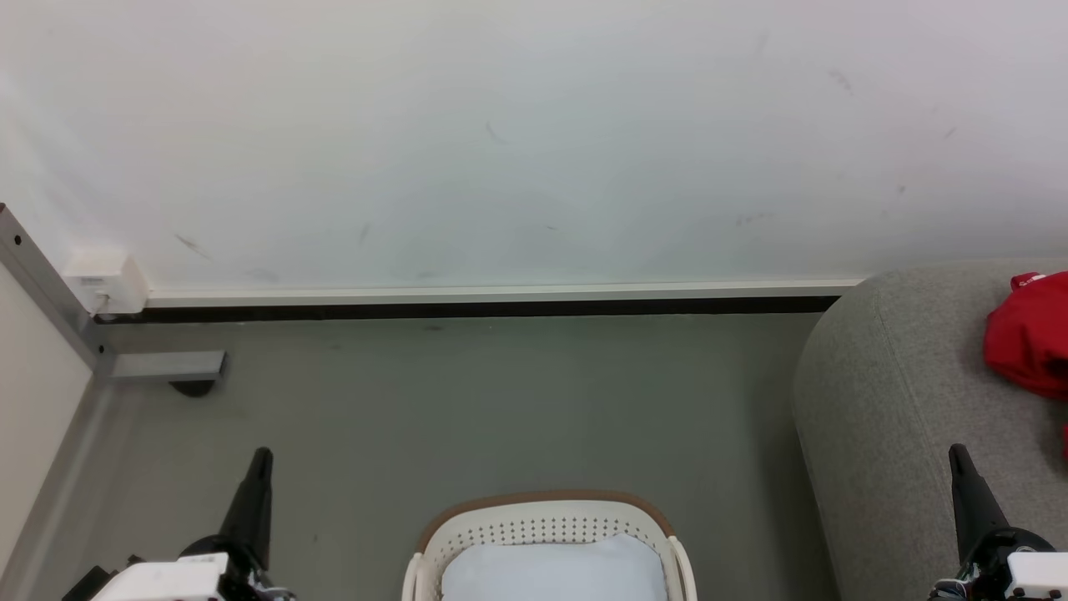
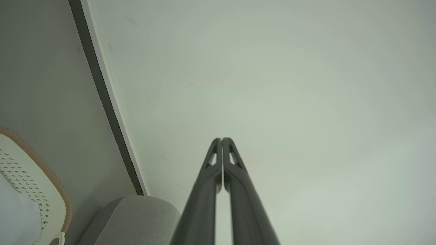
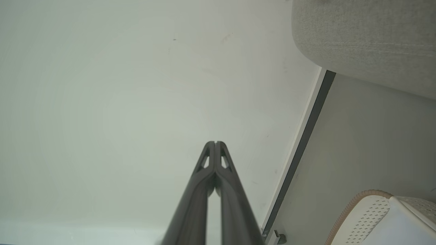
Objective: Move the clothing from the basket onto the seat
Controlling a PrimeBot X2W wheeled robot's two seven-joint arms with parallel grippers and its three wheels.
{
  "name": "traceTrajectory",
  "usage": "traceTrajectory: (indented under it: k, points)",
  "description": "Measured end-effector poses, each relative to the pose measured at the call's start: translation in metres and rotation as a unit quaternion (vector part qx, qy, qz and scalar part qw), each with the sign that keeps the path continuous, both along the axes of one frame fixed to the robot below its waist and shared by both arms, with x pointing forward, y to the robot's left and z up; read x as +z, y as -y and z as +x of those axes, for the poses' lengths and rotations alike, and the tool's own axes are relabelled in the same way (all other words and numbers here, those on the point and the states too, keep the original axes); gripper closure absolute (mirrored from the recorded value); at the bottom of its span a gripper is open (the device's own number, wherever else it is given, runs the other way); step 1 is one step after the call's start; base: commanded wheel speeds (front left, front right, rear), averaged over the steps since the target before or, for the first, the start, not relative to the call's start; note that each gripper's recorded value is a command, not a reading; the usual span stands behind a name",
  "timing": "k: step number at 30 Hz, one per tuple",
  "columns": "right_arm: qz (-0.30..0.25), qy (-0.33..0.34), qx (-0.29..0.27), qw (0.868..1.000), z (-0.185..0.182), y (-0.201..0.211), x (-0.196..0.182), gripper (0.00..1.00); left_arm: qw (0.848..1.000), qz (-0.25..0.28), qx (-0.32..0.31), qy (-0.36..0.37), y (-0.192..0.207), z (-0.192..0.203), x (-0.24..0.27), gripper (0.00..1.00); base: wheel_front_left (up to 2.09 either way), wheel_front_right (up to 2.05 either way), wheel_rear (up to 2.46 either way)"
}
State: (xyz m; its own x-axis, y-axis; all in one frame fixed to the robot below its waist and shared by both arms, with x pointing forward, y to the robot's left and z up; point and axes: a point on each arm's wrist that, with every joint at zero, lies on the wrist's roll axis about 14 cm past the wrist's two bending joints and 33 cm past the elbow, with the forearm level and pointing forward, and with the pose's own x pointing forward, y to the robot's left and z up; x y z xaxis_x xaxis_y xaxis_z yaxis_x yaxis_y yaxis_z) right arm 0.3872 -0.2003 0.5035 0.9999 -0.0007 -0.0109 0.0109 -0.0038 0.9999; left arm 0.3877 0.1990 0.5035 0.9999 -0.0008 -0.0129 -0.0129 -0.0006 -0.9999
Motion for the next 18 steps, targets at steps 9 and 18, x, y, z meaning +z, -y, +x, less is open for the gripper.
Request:
traceTrajectory:
  k: [9, 18]
  points:
    - [0.0, 0.0, 0.0, 1.0, 0.0, -0.0001, 0.0, 1.0, 1.0, 0.0, 0.0, 0.0, 0.0, 0.0, 0.0, 1.0, 0.0, 0.0, 0.0]
    - [0.0, 0.0, 0.0, 1.0, 0.0, 0.0, 0.0, 1.0, 1.0, 0.0, 0.0, 0.0, 0.0, 0.0, 0.0001, 1.0, 0.0, 0.0, 0.0]
